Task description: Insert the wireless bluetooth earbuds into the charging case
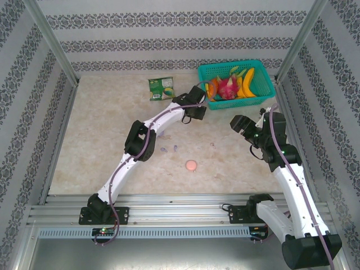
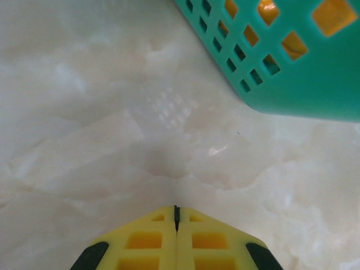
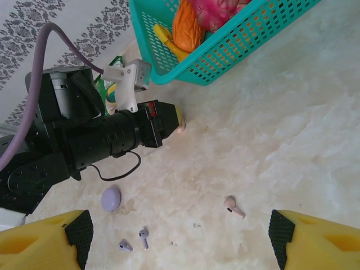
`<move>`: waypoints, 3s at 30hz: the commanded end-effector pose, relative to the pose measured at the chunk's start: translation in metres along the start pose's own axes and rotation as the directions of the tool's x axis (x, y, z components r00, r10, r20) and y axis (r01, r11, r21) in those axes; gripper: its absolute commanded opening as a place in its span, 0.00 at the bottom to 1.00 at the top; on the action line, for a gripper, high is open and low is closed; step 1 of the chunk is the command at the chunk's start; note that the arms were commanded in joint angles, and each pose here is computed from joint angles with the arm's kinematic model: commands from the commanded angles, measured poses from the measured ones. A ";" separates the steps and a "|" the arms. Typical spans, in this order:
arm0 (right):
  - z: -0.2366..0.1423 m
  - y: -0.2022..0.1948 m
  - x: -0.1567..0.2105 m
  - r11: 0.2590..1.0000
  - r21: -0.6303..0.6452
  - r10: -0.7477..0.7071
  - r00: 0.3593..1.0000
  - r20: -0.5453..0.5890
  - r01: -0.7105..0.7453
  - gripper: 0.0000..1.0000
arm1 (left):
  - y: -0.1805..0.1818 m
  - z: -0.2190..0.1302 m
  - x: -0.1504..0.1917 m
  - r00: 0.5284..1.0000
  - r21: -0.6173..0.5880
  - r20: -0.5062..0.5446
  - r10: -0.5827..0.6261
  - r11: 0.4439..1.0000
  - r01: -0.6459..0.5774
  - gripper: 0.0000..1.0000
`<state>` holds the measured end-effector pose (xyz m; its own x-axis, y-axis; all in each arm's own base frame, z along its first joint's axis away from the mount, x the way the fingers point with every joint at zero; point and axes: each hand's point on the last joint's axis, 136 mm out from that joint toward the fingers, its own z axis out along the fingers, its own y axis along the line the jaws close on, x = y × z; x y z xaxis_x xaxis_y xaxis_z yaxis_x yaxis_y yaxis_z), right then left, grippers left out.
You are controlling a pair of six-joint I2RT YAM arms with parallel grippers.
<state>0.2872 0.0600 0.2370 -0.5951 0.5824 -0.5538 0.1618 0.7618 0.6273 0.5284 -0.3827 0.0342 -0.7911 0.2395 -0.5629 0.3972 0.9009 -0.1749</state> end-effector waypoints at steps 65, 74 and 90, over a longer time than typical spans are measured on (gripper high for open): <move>0.110 0.002 0.240 0.821 0.255 -0.242 0.716 -0.655 0.511 0.84 | 0.131 -0.243 0.118 0.829 -0.054 0.252 -0.500 0.848 0.528 1.00; 0.120 -0.002 0.260 0.792 0.246 -0.255 0.668 -0.699 0.559 0.83 | 0.137 -0.239 0.127 0.829 -0.063 0.235 -0.507 0.843 0.534 1.00; 0.100 -0.034 0.250 0.724 0.241 -0.299 0.608 -0.735 0.646 0.82 | 0.131 -0.231 0.122 0.826 -0.019 0.218 -0.519 0.844 0.535 1.00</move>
<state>0.2154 0.2301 0.0161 -0.9908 -0.0650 -0.1188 -0.0671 0.9977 0.0138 0.3710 -0.1509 0.1288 -0.7694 -0.3275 -0.5483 -0.0958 0.9080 -0.4079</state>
